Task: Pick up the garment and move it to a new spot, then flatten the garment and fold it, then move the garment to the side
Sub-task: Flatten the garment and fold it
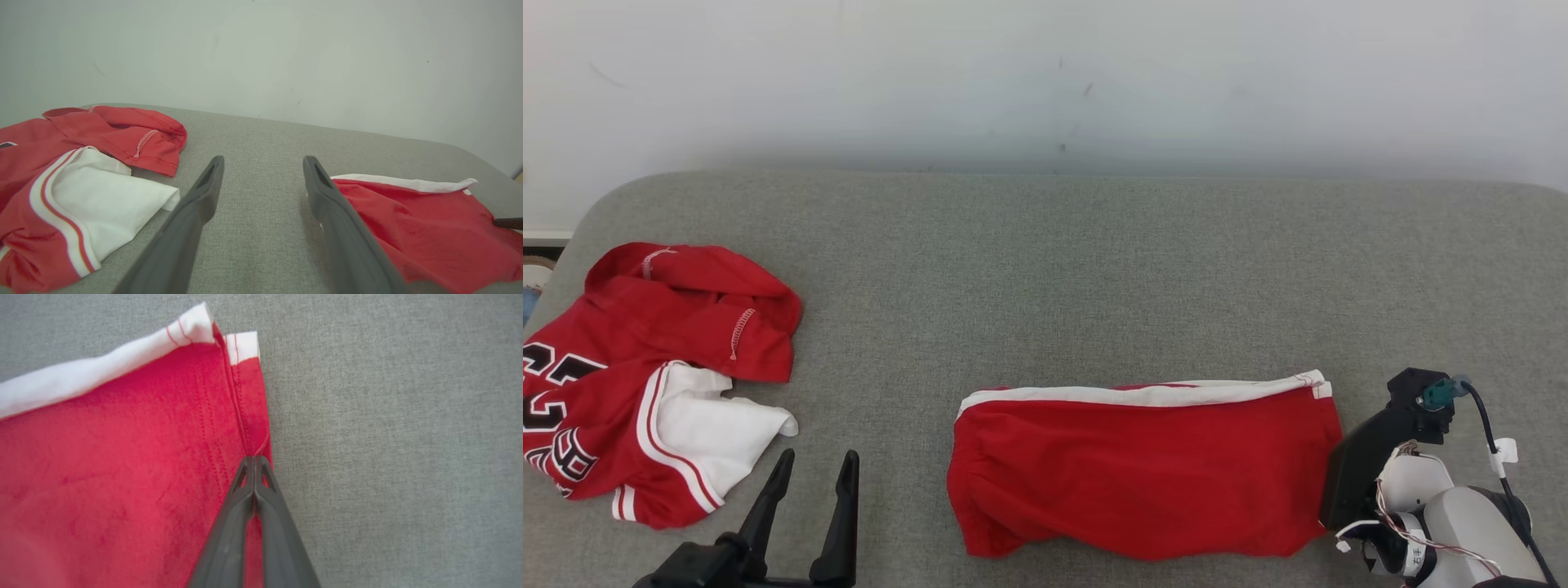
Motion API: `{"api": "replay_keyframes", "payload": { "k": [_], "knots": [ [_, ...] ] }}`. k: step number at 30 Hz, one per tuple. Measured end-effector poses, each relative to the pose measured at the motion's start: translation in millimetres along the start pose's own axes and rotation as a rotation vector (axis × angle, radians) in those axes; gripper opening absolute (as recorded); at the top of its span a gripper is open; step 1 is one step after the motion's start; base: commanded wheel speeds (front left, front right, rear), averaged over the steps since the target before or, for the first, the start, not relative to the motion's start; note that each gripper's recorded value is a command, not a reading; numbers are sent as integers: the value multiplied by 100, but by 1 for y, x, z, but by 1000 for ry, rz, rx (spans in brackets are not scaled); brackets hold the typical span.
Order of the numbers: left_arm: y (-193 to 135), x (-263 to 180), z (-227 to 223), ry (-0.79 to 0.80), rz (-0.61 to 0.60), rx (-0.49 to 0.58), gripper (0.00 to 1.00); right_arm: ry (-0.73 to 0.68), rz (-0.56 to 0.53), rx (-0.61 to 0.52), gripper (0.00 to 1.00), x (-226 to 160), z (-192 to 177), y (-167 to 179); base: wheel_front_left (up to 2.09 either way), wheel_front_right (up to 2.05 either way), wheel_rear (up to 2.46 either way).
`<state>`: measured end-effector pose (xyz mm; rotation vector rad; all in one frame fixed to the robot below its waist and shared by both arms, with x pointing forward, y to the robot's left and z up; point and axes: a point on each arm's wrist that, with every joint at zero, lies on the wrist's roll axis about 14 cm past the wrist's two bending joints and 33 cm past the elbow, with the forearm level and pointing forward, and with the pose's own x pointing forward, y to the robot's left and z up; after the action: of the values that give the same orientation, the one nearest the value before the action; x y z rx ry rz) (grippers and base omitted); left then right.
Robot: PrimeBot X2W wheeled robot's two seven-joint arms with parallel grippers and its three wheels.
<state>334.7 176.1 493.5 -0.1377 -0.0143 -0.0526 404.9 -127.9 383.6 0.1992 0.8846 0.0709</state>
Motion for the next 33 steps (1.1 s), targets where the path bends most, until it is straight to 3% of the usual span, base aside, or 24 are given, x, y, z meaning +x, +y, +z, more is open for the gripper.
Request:
{"api": "replay_keyframes", "payload": {
  "k": [8,9,10,27,29,32,33],
  "knots": [
    [2,3,1,-3,1,3,100,0,-10,6,0,2,6,-5,0,0,0],
    [1,3,0,-2,-3,1,100,-1,-10,7,18,2,7,-5,0,0,0],
    [1,3,0,-1,-2,0,100,-1,-11,6,100,3,7,-5,0,0,0],
    [0,8,-2,4,-10,-9,100,18,-8,-3,100,12,9,-1,0,0,0],
    [3,8,-3,7,0,-9,100,29,-4,-5,40,14,8,2,0,0,0],
    [5,7,-4,10,8,-9,100,34,2,-8,3,16,9,6,0,0,0],
    [5,6,-4,12,9,-9,100,36,4,-8,0,16,9,6,0,0,0]
  ]
}}
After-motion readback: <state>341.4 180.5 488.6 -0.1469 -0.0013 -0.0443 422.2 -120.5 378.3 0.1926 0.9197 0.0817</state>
